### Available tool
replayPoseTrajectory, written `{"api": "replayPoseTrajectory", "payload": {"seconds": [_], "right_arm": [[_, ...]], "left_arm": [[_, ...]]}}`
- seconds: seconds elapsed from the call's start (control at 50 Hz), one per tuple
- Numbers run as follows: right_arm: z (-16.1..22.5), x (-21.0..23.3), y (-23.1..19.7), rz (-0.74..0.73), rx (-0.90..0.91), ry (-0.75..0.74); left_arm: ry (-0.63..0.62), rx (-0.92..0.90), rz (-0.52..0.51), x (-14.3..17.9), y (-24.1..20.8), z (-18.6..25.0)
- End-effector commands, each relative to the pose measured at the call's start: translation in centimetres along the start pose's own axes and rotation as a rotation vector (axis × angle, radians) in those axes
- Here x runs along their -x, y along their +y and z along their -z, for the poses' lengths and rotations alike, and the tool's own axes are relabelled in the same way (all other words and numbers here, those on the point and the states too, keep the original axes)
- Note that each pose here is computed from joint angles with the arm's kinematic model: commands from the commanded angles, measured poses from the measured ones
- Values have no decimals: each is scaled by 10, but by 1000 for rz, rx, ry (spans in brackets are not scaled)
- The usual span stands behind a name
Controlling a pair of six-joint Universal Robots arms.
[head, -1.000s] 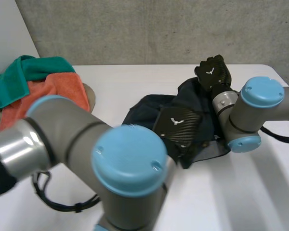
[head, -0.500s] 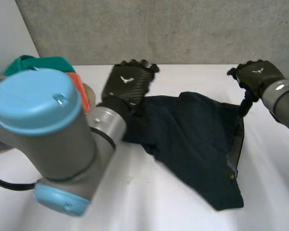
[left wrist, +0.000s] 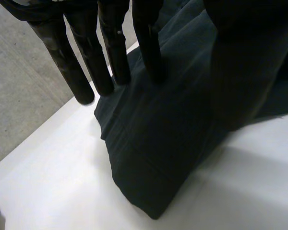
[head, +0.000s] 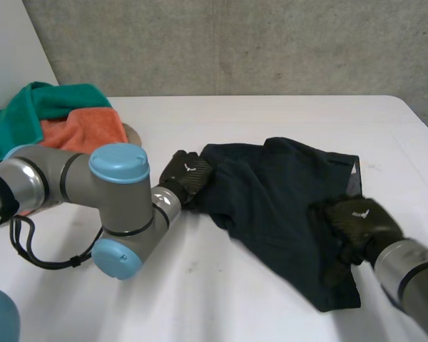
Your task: Fold the laundry.
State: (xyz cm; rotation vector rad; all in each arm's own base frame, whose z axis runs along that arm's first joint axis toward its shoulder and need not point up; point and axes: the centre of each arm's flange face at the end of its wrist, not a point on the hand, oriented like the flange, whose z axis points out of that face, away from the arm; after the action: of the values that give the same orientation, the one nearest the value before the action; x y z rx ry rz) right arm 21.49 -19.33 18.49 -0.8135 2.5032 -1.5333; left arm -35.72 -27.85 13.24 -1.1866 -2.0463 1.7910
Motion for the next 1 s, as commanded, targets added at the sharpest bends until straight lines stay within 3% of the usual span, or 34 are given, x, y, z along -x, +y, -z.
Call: {"api": "replayPoseTrajectory", "payload": {"seconds": [0.02,0.18,0.28,0.36,0.52,0.6,0.66,0.84,0.92,1.0], "right_arm": [[-22,12,31,38,54,24],[-33,7,14,65,-13,37],[-1,-7,-38,160,-162,95],[28,-15,-78,219,-249,125],[61,-22,-129,245,-324,120],[51,-22,-137,247,-338,72],[13,-19,-127,233,-275,20],[-90,-6,-100,197,-253,-9],[-113,4,-92,196,-305,3],[-111,12,-84,199,-276,-13]], "left_arm": [[6,-9,-8,-6,2,-5],[3,-38,-11,-9,-18,7],[-75,-119,-2,14,-77,49],[-139,-242,5,36,-136,106],[-183,-367,9,50,-177,155],[-185,-330,4,50,-167,141],[-172,-280,0,47,-153,120],[-226,-144,-62,65,-83,-1],[-253,-128,-77,65,-68,-23],[-241,-106,-80,59,-63,-22]]}}
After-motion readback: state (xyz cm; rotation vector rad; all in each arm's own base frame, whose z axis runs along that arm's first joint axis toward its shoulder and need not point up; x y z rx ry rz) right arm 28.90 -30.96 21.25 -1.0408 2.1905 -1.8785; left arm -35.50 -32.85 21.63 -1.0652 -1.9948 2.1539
